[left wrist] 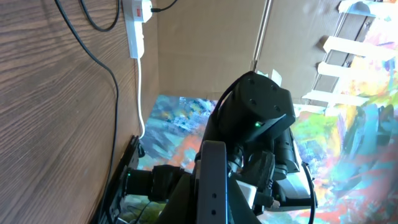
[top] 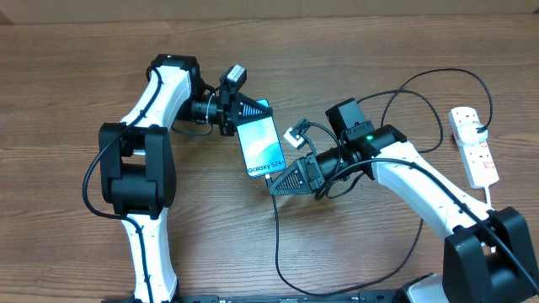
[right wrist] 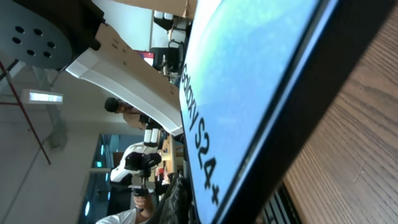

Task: Plug charger to phone and switch on socket

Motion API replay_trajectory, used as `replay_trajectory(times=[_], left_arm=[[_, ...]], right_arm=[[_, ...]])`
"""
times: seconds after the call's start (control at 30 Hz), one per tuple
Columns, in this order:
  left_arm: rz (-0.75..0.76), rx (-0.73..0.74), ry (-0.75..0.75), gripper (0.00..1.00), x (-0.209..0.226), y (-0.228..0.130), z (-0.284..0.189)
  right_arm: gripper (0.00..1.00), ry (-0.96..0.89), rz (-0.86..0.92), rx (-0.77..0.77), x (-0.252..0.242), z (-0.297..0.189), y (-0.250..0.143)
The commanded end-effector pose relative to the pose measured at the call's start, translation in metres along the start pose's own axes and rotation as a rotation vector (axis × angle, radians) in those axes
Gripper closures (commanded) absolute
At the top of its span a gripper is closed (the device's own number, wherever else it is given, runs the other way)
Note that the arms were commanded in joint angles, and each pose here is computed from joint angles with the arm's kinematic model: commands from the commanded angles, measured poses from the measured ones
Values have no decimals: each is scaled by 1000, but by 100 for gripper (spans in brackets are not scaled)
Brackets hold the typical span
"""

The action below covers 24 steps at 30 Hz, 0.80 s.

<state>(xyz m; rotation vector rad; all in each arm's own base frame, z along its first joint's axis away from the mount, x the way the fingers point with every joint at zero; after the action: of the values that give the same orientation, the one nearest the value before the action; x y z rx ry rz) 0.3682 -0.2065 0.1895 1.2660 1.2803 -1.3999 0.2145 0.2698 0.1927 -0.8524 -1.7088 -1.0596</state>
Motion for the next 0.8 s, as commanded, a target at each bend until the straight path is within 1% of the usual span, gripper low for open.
replay_trajectory(times=[0.0,0.2,0.77], left_arm=[[28,-13,-39,96,-23,-2,2],[28,-13,-38,96,-23,-2,2],[38,-9,-28,96,-21,-2,2]], right_arm=[[96,10,-8,-9,8,-1,7],[96,-61,54,-19,-3,-1,9],[96,-61,96,-67,-7,-17,16]])
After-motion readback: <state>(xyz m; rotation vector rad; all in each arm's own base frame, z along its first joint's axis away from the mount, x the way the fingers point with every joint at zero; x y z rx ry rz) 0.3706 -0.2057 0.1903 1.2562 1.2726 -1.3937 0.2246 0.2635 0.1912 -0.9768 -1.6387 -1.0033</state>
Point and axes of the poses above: each gripper's point midway between its finger pads, its own z axis out along the fingers, its own x axis along the line the jaws close on, y = z × x, the point moved 1 cm from there along -z, back along the fingers, and after that the axes turned 4 degrees about -z, right-handed, at the moved point
